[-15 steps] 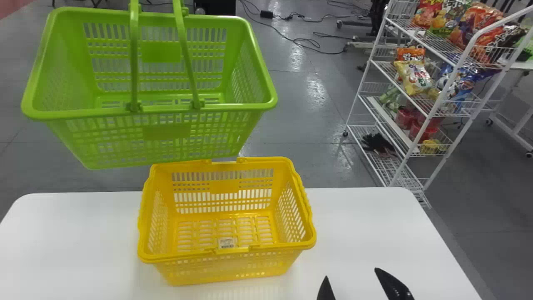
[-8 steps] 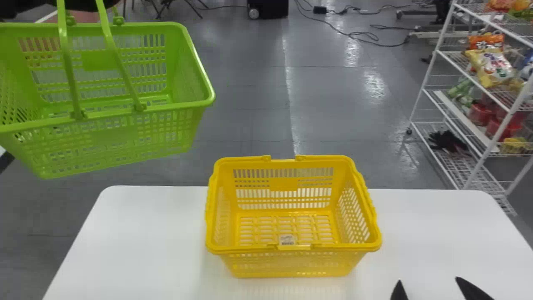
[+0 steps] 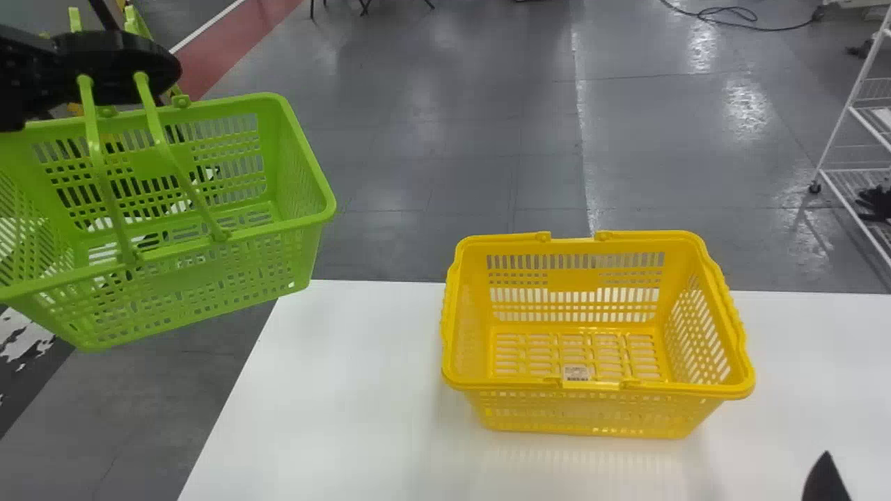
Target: Grasp handle with right gripper to insert into left gripper then lift and swing left to center
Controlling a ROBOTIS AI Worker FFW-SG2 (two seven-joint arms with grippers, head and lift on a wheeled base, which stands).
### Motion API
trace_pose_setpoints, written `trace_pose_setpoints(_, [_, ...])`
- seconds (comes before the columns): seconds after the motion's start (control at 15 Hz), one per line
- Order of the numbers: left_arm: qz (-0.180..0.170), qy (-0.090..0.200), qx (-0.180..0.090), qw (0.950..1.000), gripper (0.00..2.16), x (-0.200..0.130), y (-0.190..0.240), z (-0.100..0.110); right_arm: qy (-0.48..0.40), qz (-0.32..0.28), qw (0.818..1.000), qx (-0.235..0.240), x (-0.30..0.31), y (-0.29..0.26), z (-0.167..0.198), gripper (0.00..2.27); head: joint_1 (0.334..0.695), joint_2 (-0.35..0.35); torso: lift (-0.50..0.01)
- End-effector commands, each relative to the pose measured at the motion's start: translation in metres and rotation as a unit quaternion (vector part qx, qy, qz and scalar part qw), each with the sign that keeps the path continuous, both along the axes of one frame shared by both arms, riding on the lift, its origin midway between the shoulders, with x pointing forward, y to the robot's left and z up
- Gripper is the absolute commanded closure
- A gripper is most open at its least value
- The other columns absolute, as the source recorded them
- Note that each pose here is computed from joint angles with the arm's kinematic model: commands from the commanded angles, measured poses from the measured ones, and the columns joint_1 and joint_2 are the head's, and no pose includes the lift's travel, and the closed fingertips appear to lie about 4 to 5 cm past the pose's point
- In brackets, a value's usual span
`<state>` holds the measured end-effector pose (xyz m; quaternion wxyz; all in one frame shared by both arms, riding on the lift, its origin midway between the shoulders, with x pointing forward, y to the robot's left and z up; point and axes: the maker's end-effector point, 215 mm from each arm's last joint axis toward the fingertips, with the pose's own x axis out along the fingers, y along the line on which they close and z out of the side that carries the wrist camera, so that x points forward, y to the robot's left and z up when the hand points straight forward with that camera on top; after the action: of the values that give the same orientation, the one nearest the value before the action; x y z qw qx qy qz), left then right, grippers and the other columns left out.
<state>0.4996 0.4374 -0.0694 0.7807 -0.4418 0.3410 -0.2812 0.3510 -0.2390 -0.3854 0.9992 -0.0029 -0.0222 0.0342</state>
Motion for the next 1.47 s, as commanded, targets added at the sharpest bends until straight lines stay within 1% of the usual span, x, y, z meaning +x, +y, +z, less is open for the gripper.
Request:
trace_pose_setpoints(0.0, [0.014, 0.014, 0.002, 0.9998, 1.98, -0.029, 0.020, -0.026, -0.008, -0.010, 1.000, 0.002, -0.002, -0.013, 0.005, 0.06, 0.692, 0.250, -0.093])
trace_pose_setpoints(0.07, [0.019, 0.019, 0.001, 0.9996, 1.98, -0.039, 0.026, -0.035, -0.006, -0.014, 1.000, -0.001, -0.002, -0.020, 0.003, 0.06, 0.695, 0.266, -0.093])
trace_pose_setpoints(0.27, [0.026, 0.031, -0.003, 0.9992, 1.98, -0.080, 0.035, -0.062, -0.012, -0.029, 0.999, -0.002, -0.002, -0.042, 0.008, 0.06, 0.695, 0.279, -0.093])
trace_pose_setpoints(0.4, [0.020, 0.032, -0.006, 0.9993, 1.98, -0.104, 0.028, -0.078, -0.014, -0.035, 0.999, -0.003, -0.003, -0.053, 0.009, 0.06, 0.695, 0.280, -0.093])
trace_pose_setpoints(0.47, [0.014, 0.032, -0.006, 0.9994, 1.98, -0.118, 0.021, -0.085, -0.016, -0.037, 0.999, -0.004, -0.003, -0.056, 0.011, 0.06, 0.695, 0.274, -0.093])
trace_pose_setpoints(0.53, [0.008, 0.034, -0.013, 0.9993, 1.98, -0.132, 0.013, -0.094, -0.016, -0.038, 0.999, -0.004, -0.004, -0.058, 0.010, 0.06, 0.695, 0.269, -0.093])
trace_pose_setpoints(0.67, [-0.004, 0.036, -0.016, 0.9992, 1.98, -0.163, -0.005, -0.109, -0.016, -0.039, 0.999, -0.004, -0.004, -0.059, 0.009, 0.06, 0.695, 0.255, -0.093])
trace_pose_setpoints(0.73, [-0.009, 0.035, -0.021, 0.9991, 1.98, -0.178, -0.016, -0.115, -0.015, -0.041, 0.999, -0.005, -0.005, -0.061, 0.008, 0.06, 0.695, 0.242, -0.093])
trace_pose_setpoints(0.87, [-0.012, 0.039, -0.017, 0.9990, 1.98, -0.207, -0.027, -0.123, -0.015, -0.041, 0.999, -0.006, -0.005, -0.063, 0.008, 0.06, 0.695, 0.225, -0.093])
trace_pose_setpoints(1.0, [-0.020, 0.043, -0.025, 0.9985, 1.98, -0.233, -0.045, -0.130, -0.017, -0.043, 0.999, -0.008, -0.004, -0.066, 0.010, 0.06, 0.695, 0.209, -0.093])
trace_pose_setpoints(1.27, [-0.066, 0.057, -0.036, 0.9956, 1.98, -0.279, -0.103, -0.145, -0.019, -0.046, 0.999, -0.008, -0.002, -0.071, 0.012, 0.06, 0.695, 0.145, -0.093])
trace_pose_setpoints(1.33, [-0.080, 0.057, -0.039, 0.9943, 1.98, -0.290, -0.121, -0.146, -0.019, -0.046, 0.999, -0.009, -0.003, -0.073, 0.012, 0.06, 0.695, 0.100, -0.093])
trace_pose_setpoints(1.4, [-0.093, 0.055, -0.041, 0.9932, 1.98, -0.299, -0.136, -0.146, -0.018, -0.046, 0.999, -0.011, -0.003, -0.074, 0.011, 0.06, 0.695, 0.072, -0.093])
